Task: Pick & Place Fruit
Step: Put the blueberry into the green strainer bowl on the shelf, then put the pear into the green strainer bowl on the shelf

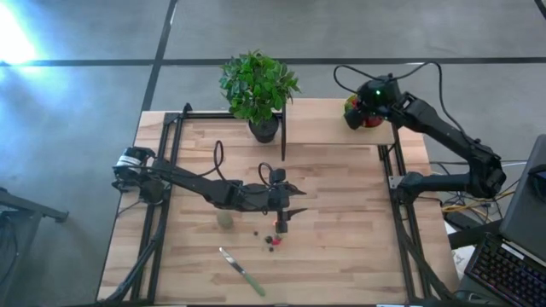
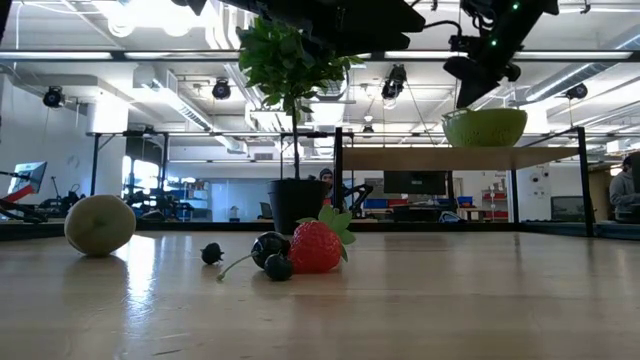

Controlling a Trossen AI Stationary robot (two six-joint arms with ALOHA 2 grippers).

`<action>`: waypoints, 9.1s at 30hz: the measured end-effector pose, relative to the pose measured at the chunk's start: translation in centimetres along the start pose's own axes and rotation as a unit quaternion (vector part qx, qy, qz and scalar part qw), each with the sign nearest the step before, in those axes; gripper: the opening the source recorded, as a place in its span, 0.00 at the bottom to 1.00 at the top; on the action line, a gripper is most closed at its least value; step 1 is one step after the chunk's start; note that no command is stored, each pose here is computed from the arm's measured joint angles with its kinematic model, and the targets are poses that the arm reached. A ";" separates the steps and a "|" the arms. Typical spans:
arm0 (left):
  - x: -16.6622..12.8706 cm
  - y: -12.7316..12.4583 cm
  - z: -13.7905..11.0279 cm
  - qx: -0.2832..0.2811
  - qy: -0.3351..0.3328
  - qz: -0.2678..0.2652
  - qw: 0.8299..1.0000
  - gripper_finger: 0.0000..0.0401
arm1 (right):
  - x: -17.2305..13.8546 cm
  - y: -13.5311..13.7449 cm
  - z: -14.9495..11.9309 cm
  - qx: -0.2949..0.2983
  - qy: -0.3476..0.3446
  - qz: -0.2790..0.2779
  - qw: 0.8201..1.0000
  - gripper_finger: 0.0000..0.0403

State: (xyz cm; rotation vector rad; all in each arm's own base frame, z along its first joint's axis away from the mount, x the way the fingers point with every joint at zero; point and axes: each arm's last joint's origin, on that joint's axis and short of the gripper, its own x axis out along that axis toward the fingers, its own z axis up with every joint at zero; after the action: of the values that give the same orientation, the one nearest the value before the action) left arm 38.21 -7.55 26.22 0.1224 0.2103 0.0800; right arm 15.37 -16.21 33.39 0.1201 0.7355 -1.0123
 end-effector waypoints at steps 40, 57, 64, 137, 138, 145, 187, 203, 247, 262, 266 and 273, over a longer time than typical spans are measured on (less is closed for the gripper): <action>-3.1 -1.3 -1.5 0.029 0.165 -0.049 0.985 0.55 | -9.2 9.5 -13.6 -0.086 -0.087 0.453 0.883 0.03; -7.8 -6.6 -3.9 -0.067 0.334 -0.074 0.937 0.55 | -7.2 13.6 -16.2 -0.136 -0.075 0.442 0.883 0.02; -7.0 -7.3 -5.8 -0.040 0.367 -0.070 0.927 0.54 | -7.8 13.6 -15.3 -0.131 -0.085 0.448 0.880 0.02; -6.2 -5.9 -14.3 -0.107 0.373 -0.063 0.919 0.40 | -7.6 13.9 -15.3 -0.138 -0.087 0.447 0.879 0.02; -6.2 -5.9 -14.3 -0.107 0.374 -0.062 0.919 0.38 | -7.6 13.9 -15.3 -0.138 -0.088 0.448 0.879 0.02; -6.2 -5.9 -14.3 -0.104 0.376 -0.059 0.919 0.23 | -7.5 14.0 -15.4 -0.135 -0.092 0.449 0.878 0.02; 4.8 2.5 -4.2 -0.043 0.126 -0.067 0.989 0.14 | -7.4 13.8 -15.1 -0.152 -0.134 0.395 0.896 0.02; 8.4 1.5 -8.7 -0.040 0.184 -0.068 0.980 0.14 | -7.2 13.8 -15.3 -0.155 -0.130 0.394 0.897 0.02; 3.2 2.1 -5.3 -0.067 0.371 -0.052 0.925 0.50 | -7.5 14.5 -14.9 -0.154 -0.166 0.434 0.872 0.02; -6.3 1.4 -2.8 -0.080 0.216 0.082 0.970 0.49 | -4.6 21.3 -15.2 -0.328 -0.250 0.433 0.802 0.02; -8.2 2.1 -2.5 -0.094 0.153 0.078 0.981 0.49 | -3.9 23.2 -15.0 -0.362 -0.238 0.426 0.794 0.05; -11.0 3.2 -2.3 -0.091 0.074 0.081 0.990 0.49 | -2.8 26.5 -14.5 -0.395 -0.199 0.421 0.791 0.24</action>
State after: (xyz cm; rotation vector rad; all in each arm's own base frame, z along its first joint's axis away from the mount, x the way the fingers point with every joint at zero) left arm 26.76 -5.16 26.69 -0.0483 0.3406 0.2704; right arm 28.52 6.28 17.88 -0.4601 0.5617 0.1861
